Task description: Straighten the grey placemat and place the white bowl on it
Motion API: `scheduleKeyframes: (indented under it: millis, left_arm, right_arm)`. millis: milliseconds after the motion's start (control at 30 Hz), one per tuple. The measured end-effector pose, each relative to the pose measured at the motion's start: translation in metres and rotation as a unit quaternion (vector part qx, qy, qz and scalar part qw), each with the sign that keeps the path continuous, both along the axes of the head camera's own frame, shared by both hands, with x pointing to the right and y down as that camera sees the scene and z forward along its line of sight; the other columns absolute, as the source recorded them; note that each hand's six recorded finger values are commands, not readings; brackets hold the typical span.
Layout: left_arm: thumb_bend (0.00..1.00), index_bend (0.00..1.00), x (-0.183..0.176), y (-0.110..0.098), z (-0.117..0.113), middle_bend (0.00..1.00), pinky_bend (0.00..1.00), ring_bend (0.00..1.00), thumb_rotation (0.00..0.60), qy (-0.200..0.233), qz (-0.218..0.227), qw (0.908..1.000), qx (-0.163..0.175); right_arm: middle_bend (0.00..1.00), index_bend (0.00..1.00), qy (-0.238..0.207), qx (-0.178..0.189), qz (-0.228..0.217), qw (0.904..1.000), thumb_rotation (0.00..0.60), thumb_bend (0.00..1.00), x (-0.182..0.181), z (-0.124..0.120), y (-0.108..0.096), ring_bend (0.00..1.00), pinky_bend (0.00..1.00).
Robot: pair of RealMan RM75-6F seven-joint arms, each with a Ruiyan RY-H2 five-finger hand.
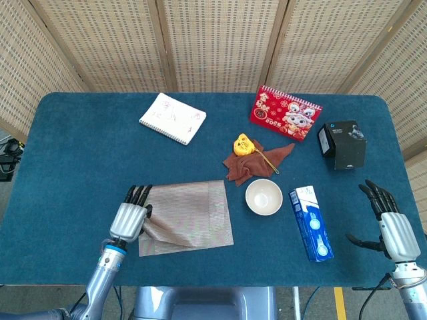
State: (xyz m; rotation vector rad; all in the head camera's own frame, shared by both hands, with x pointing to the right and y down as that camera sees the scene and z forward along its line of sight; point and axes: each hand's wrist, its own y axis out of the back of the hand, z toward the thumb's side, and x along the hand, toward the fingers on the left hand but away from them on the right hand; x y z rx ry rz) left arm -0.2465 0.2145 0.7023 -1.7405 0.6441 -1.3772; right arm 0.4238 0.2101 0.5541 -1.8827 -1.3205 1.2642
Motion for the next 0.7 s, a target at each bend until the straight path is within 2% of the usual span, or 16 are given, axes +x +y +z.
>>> scheduleKeyframes:
  millis: [267,467,700]
  left_arm:
    - [0.55,0.71,-0.015,-0.015,-0.014,0.0,0.0,0.0,0.6,0.009,-0.019,0.9997,0.016]
    - [0.53,0.72,-0.026,-0.039,-0.026,0.0,0.0,0.0,0.6,0.028,-0.05,0.9982,0.013]
    - [0.53,0.72,-0.031,-0.079,-0.034,0.0,0.0,0.0,0.6,0.046,-0.081,0.9956,0.014]
  right_arm:
    - [0.0,0.09,0.001,-0.002,-0.001,1.0,0.6,0.12,-0.001,0.0,0.001,0.0,0.0]
    - [0.0,0.09,0.002,0.005,-0.007,1.0,0.6,0.12,-0.004,-0.005,0.002,0.0,0.0]
    - [0.0,0.09,0.008,0.007,0.0,0.9999,0.6,0.13,0.001,-0.005,0.0,0.0,0.0]
